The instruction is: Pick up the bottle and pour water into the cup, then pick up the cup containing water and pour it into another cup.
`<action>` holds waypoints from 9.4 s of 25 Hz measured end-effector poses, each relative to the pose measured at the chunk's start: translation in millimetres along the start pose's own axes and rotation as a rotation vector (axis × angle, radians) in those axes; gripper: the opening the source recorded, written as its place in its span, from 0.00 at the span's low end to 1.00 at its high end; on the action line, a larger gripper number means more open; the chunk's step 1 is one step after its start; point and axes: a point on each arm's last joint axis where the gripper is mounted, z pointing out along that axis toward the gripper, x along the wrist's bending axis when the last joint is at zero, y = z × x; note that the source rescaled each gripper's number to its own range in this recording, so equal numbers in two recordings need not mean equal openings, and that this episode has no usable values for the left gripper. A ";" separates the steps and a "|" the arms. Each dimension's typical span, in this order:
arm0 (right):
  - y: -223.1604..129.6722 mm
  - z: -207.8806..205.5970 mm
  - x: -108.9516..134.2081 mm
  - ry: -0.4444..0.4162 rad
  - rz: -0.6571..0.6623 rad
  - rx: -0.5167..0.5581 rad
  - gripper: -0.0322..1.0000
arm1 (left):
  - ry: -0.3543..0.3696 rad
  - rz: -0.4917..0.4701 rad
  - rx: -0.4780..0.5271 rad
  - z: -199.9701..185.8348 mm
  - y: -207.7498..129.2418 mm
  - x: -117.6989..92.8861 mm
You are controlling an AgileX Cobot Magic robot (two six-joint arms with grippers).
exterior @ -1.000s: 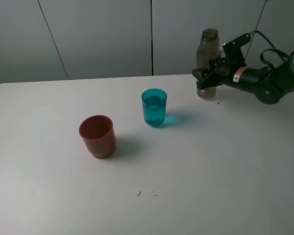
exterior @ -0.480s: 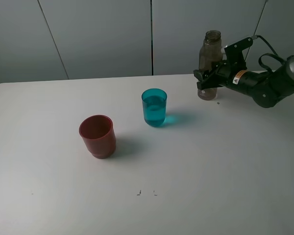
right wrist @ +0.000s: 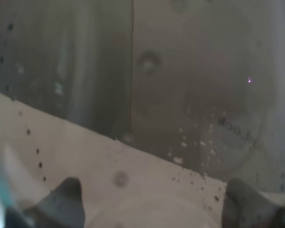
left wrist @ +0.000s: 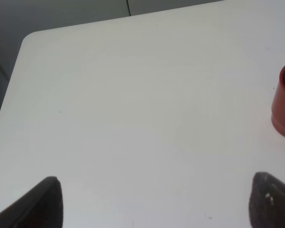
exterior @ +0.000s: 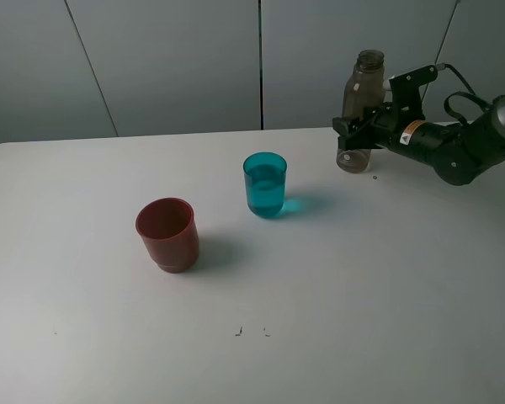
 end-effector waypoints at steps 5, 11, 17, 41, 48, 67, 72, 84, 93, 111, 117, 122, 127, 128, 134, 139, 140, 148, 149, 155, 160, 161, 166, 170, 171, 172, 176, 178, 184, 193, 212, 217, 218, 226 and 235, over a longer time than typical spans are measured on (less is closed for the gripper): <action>1.0 0.0 0.2 0.003 0.045 -0.011 0.44 | 0.000 0.000 0.000 0.0 0.0 0.0; -2.7 -1.6 -0.2 -0.002 0.056 0.081 0.96 | 0.000 0.000 0.000 0.0 0.0 0.0; 1.6 -24.0 5.9 -0.017 0.060 0.147 0.99 | 0.000 0.000 0.000 0.0 0.0 0.0; -19.8 -137.6 74.0 0.195 -0.048 0.325 1.00 | 0.000 0.000 0.000 0.0 0.0 0.0; -32.8 -124.8 95.5 0.334 -0.126 0.279 1.00 | 0.000 0.000 0.000 0.0 0.0 0.0; -49.0 -68.4 103.9 0.442 -0.169 0.097 1.00 | 0.000 0.000 0.000 0.0 0.0 0.0; -45.6 -57.4 102.2 0.440 -0.183 0.069 1.00 | 0.000 0.000 0.000 0.0 0.0 0.0; -52.4 -30.5 114.6 0.490 -0.215 0.041 1.00 | 0.000 0.002 0.000 0.0 0.0 0.0; -57.1 -20.0 115.5 0.512 -0.215 0.019 1.00 | 0.000 0.002 0.000 0.0 0.0 0.0; -54.9 -15.2 133.5 0.546 -0.215 0.003 1.00 | 0.000 0.002 0.000 0.0 0.0 0.0; -47.2 -7.3 137.9 0.533 -0.218 -0.030 1.00 | 0.000 0.002 0.000 0.0 0.0 0.0; -44.3 1.6 149.3 0.550 -0.230 -0.053 1.00 | 0.000 0.002 0.000 0.0 0.0 0.0; -49.3 9.4 158.4 0.556 -0.218 -0.052 1.00 | 0.000 0.002 0.000 0.0 0.0 0.0; -49.4 10.2 158.1 0.550 -0.214 -0.052 1.00 | 0.000 0.002 0.000 0.0 0.0 0.0; -48.5 12.2 157.1 0.537 -0.210 -0.055 1.00 | 0.000 0.002 0.000 0.0 0.0 0.0; -48.5 12.1 157.7 0.539 -0.210 -0.055 1.00 | 0.000 0.002 0.000 0.0 0.0 0.0; -48.5 12.1 157.7 0.539 -0.210 -0.055 0.99 | 0.000 0.002 0.000 0.0 0.0 0.0; -48.3 13.4 156.8 0.520 -0.202 -0.050 0.04 | 0.000 0.002 0.000 0.0 0.0 0.0; -48.3 13.4 156.8 0.520 -0.199 -0.050 0.04 | 0.000 0.002 0.000 0.0 0.0 0.0; -48.2 13.4 156.6 0.518 -0.194 -0.049 0.04 | 0.000 0.002 0.000 0.0 0.0 0.0; -48.2 13.4 156.6 0.518 -0.192 -0.048 0.04 | 0.000 0.002 0.000 0.0 0.0 0.0; -48.2 13.4 156.6 0.518 -0.192 -0.048 0.04 | 0.000 0.002 0.000 0.0 0.0 0.0; -48.2 13.5 156.5 0.516 -0.189 -0.048 0.04 | 0.000 0.002 0.000 0.0 0.0 0.0; -48.0 13.5 156.6 0.517 -0.189 -0.050 0.04 | 0.000 0.002 0.000 0.0 0.0 0.0; -48.0 13.5 156.5 0.517 -0.189 -0.050 0.04 | 0.000 0.002 0.000 0.0 0.0 0.0; -48.0 13.5 156.5 0.517 -0.189 -0.050 0.04 | 0.000 0.002 0.000 0.0 0.0 0.0; -47.2 13.4 156.5 0.517 -0.182 -0.050 0.04 | 0.000 0.002 0.000 0.0 0.0 0.0; -44.6 13.3 156.1 0.514 -0.190 -0.044 0.04 | 0.000 0.002 0.000 0.0 0.0 0.0; -23.4 11.3 155.2 0.507 -0.208 -0.083 0.04 | 0.000 0.002 0.000 0.0 0.0 0.0; -13.3 11.6 159.6 0.526 -0.189 -0.095 0.04 | 0.000 0.002 0.000 0.0 0.0 0.0; 35.4 42.8 204.5 0.605 -0.249 -0.188 0.04 | 0.000 0.002 0.000 0.0 0.0 0.0; 37.7 44.5 211.9 0.620 -0.280 -0.178 0.04 | 0.000 0.002 0.000 0.0 0.0 0.0; 37.5 44.4 213.0 0.622 -0.282 -0.177 0.04 | 0.000 0.002 0.000 0.0 0.0 0.0; 37.2 41.9 225.5 0.655 -0.320 -0.188 0.04 | 0.000 0.000 0.000 0.0 0.0 0.0; 35.9 38.9 237.2 0.683 -0.427 -0.219 0.04 | 0.000 0.000 0.000 0.0 0.0 0.0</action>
